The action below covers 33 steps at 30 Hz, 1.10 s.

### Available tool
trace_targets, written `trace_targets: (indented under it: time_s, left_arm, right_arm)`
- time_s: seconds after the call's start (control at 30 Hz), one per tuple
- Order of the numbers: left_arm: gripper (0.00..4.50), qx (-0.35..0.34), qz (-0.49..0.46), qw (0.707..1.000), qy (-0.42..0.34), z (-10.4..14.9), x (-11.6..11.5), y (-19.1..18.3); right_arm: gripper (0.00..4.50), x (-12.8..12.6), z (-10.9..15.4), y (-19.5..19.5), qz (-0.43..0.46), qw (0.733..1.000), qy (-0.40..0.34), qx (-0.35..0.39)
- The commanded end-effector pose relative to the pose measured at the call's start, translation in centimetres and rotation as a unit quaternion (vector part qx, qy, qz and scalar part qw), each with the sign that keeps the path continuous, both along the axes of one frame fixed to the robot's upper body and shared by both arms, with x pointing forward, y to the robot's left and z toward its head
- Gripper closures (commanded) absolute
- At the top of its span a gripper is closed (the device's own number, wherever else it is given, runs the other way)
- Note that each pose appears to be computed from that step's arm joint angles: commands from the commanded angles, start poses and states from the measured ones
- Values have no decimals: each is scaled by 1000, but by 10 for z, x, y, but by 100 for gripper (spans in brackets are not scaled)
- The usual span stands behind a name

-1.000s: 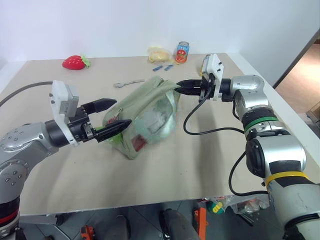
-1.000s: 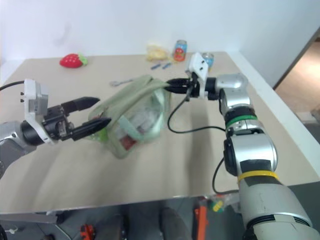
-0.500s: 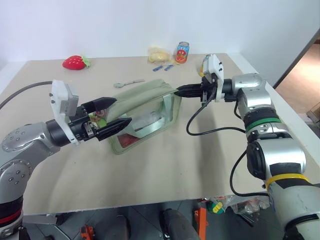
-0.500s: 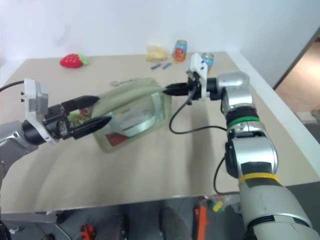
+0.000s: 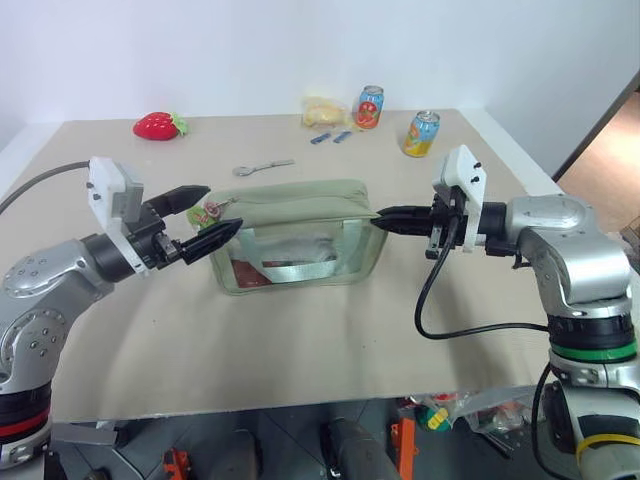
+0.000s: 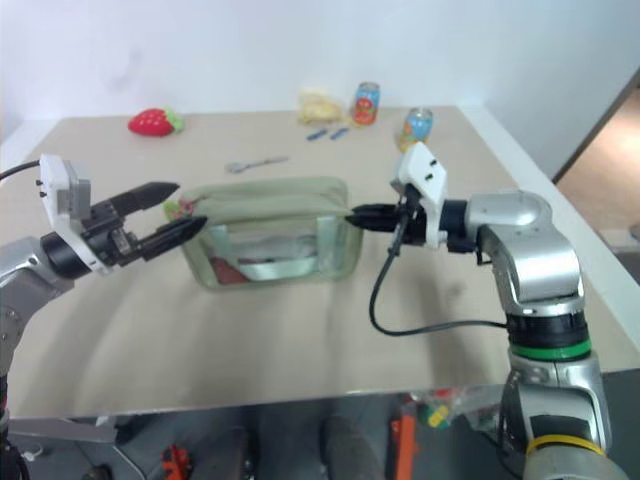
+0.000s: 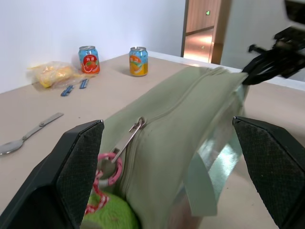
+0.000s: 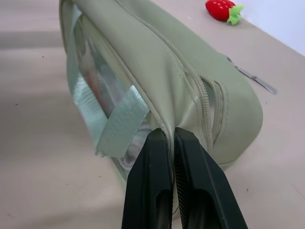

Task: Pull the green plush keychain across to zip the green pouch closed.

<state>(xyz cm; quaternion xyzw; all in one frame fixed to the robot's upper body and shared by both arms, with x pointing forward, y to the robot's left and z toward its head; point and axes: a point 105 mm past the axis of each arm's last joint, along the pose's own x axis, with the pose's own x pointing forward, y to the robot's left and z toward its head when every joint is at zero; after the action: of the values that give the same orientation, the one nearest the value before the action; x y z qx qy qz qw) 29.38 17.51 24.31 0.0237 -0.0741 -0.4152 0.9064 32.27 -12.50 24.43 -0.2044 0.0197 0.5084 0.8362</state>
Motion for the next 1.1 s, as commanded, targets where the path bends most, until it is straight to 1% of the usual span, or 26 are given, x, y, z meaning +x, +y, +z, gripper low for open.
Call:
trace_targets:
  time_s: [0.03,0.2,0.37,0.47,0.57,0.63,0.73,0.93,1.1]
  left_arm:
    - [0,4,-2,1000,-30,11,1,2]
    - [0,1,-18,1000,-19,10,0,0]
    - [0,-1,-23,1000,3,8,-4,8]
    - [0,-23,26,999,5,14,2,30]
    - [0,-54,120,991,6,16,13,73]
    - [0,-49,161,986,14,8,19,90]
    - [0,-33,186,982,30,-8,29,99]
    - [0,-20,126,990,65,-38,45,81]
    - [0,-1,75,995,71,-43,55,72]
  right_arm:
    - [448,-8,15,4,-8,999,-30,25]
    - [448,-4,3,3,-29,998,-43,32]
    - [448,0,-4,0,-42,997,-54,44]
    - [448,-1,-10,-1,-45,997,-55,40]
    - [448,-2,-13,-1,-45,997,-56,38]
    - [448,-3,-16,-1,-45,997,-57,38]
    - [448,-5,-18,1,-45,996,-58,42]
    - [448,-8,-18,4,-42,996,-61,44]
    - [448,-10,-17,6,-42,996,-64,41]
